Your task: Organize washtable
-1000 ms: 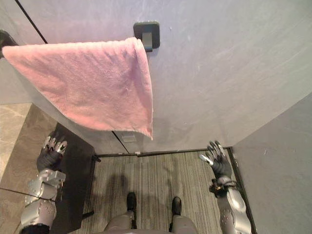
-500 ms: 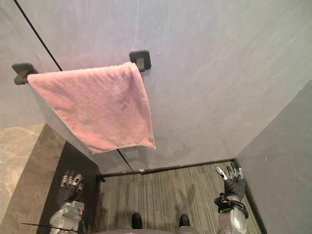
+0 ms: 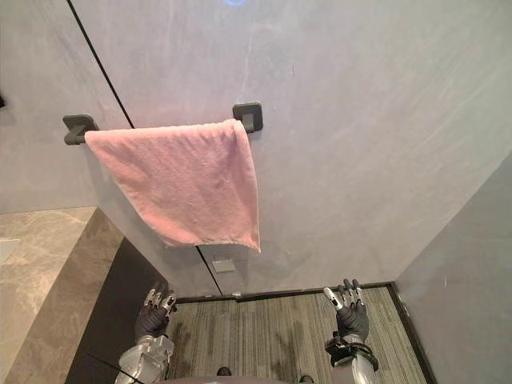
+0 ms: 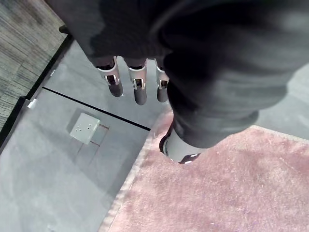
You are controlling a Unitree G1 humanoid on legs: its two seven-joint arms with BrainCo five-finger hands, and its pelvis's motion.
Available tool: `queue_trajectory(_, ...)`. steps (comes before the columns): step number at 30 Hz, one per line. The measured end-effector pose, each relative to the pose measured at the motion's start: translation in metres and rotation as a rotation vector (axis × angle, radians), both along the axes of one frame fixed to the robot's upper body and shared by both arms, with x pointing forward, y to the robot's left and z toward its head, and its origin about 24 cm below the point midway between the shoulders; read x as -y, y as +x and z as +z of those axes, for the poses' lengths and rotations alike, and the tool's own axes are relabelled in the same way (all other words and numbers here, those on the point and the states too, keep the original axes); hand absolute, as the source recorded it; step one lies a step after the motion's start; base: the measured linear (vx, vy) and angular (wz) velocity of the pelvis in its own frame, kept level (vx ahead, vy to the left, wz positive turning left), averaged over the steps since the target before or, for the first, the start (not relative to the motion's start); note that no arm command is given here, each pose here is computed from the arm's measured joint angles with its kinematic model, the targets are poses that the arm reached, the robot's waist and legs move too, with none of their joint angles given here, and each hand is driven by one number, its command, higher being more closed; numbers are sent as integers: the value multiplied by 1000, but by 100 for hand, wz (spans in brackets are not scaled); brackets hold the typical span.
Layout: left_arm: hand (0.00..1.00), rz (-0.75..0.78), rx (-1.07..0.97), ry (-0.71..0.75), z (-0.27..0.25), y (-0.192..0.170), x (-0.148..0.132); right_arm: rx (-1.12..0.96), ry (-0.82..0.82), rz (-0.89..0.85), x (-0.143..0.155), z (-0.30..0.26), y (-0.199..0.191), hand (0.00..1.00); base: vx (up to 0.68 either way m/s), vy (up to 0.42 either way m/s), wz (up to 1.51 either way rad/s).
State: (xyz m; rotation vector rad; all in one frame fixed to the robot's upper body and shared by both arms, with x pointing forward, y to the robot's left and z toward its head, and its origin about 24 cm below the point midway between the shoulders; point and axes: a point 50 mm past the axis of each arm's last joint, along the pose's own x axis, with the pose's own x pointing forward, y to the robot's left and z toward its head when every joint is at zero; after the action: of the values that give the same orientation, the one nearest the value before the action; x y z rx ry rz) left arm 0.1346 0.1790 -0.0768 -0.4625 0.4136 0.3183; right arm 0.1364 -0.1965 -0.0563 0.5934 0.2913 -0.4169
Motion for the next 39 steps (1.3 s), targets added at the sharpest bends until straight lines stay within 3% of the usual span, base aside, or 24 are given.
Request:
queue_trajectory(26, 0, -217, -34, -49, -9, -12, 33, -113, 39, 50, -12, -24, -12, 0, 33, -3, -1)
queue_trajectory(39, 0, -286, -43, -19, -11, -14, 28, -104, 38, 65, -13, -25, -2, 0, 31, 1, -2)
